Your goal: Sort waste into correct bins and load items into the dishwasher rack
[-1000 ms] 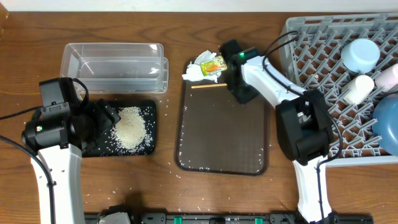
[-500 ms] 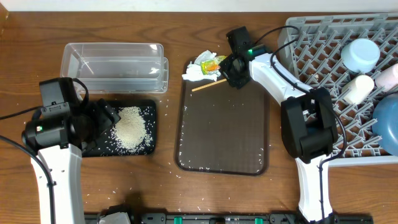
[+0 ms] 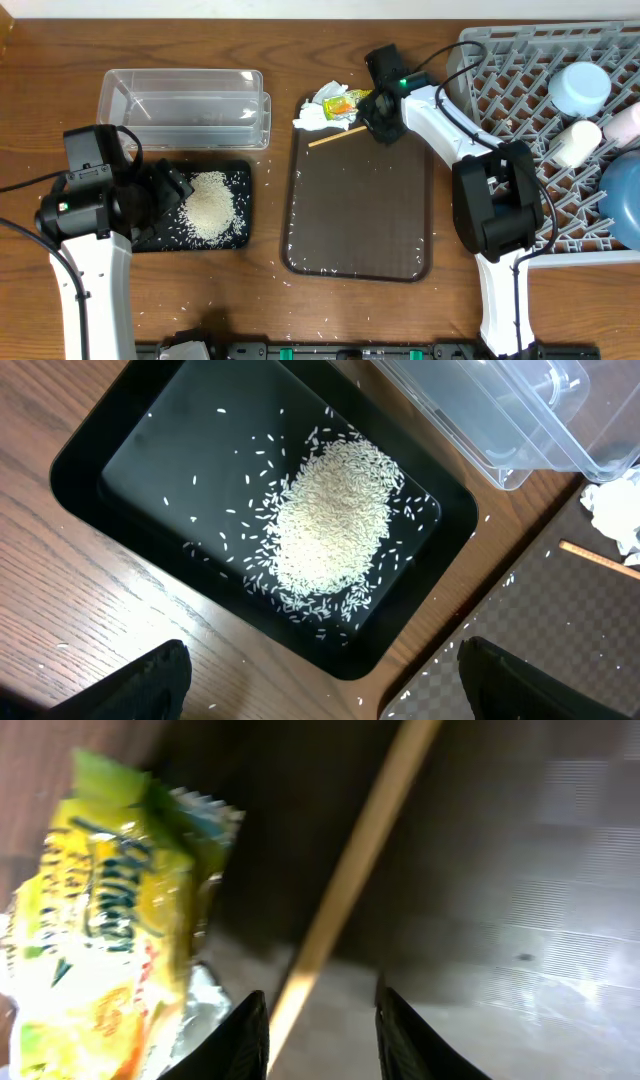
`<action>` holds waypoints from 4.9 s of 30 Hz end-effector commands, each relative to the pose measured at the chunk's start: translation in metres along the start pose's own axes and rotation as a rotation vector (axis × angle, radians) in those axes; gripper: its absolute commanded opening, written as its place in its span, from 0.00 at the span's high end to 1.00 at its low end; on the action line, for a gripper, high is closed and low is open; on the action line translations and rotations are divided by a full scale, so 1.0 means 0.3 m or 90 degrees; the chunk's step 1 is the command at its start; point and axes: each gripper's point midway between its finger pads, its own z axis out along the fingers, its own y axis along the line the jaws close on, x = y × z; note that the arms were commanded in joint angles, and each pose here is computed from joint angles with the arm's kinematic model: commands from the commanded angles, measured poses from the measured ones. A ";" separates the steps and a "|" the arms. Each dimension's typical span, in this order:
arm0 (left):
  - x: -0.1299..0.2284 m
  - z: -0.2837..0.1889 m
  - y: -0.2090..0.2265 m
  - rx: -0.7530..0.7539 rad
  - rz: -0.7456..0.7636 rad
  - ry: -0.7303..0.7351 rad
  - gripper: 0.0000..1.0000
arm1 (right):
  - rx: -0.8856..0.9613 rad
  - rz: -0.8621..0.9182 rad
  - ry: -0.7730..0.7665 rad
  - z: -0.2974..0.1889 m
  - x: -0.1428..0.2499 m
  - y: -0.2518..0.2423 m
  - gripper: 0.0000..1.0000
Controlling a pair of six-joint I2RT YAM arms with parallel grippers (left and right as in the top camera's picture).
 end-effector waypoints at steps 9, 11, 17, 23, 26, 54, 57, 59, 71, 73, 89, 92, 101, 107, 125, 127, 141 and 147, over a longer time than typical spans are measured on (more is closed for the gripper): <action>-0.011 -0.010 0.001 0.000 -0.002 -0.006 0.12 | 0.004 0.017 -0.018 0.086 0.036 0.009 0.67; -0.011 -0.010 0.001 0.000 -0.002 -0.006 0.12 | 0.010 0.020 -0.017 0.097 0.038 -0.001 0.67; -0.011 -0.010 0.001 0.000 -0.002 -0.006 0.12 | 0.050 0.025 -0.024 0.108 0.035 -0.052 0.71; -0.011 -0.010 0.001 0.000 -0.002 -0.006 0.12 | 0.065 0.011 -0.016 0.105 0.044 -0.071 0.96; -0.011 -0.010 0.001 0.000 -0.002 -0.006 0.12 | 0.062 -0.002 0.000 0.083 0.054 -0.058 0.99; -0.011 -0.010 0.001 0.000 -0.002 -0.006 0.12 | -0.061 -0.093 -0.077 -0.044 0.029 0.153 0.99; -0.011 -0.010 0.001 0.000 -0.002 -0.006 0.12 | -0.038 -0.083 -0.088 -0.040 0.019 0.125 0.99; -0.011 -0.010 0.001 0.000 -0.002 -0.006 0.12 | -0.033 -0.083 -0.096 -0.041 0.011 0.119 0.99; -0.011 -0.010 0.001 0.000 -0.002 -0.006 0.12 | 0.009 -0.093 -0.085 0.065 0.018 0.062 0.99; -0.011 -0.010 0.001 0.000 -0.002 -0.006 0.12 | 0.022 -0.094 -0.081 0.065 0.022 0.044 0.99; -0.011 -0.010 0.001 0.000 -0.002 -0.006 0.12 | 0.148 -0.121 -0.026 -0.096 0.036 -0.125 0.99; -0.011 -0.010 0.001 0.000 -0.002 -0.006 0.12 | 0.093 -0.271 -0.036 -0.184 0.036 -0.050 0.99; -0.011 -0.010 0.001 0.000 -0.002 -0.006 0.12 | 0.037 -0.350 0.004 -0.338 0.097 -0.018 0.42; -0.011 -0.010 0.001 0.000 -0.002 -0.006 0.12 | 0.028 -0.207 0.069 -0.330 0.190 -0.020 0.09; -0.011 -0.010 0.001 0.000 -0.002 -0.006 0.12 | 0.192 0.044 -0.108 -0.193 0.232 -0.156 0.23; -0.011 -0.010 0.001 0.000 -0.002 -0.006 0.12 | 0.208 0.048 -0.105 -0.163 0.229 -0.173 0.23; -0.011 -0.010 0.001 0.000 -0.002 -0.006 0.12 | 0.273 0.063 -0.070 -0.021 0.234 -0.254 0.49; -0.011 -0.010 0.001 0.000 -0.002 -0.006 0.12 | 0.274 0.060 -0.057 -0.020 0.247 -0.255 0.71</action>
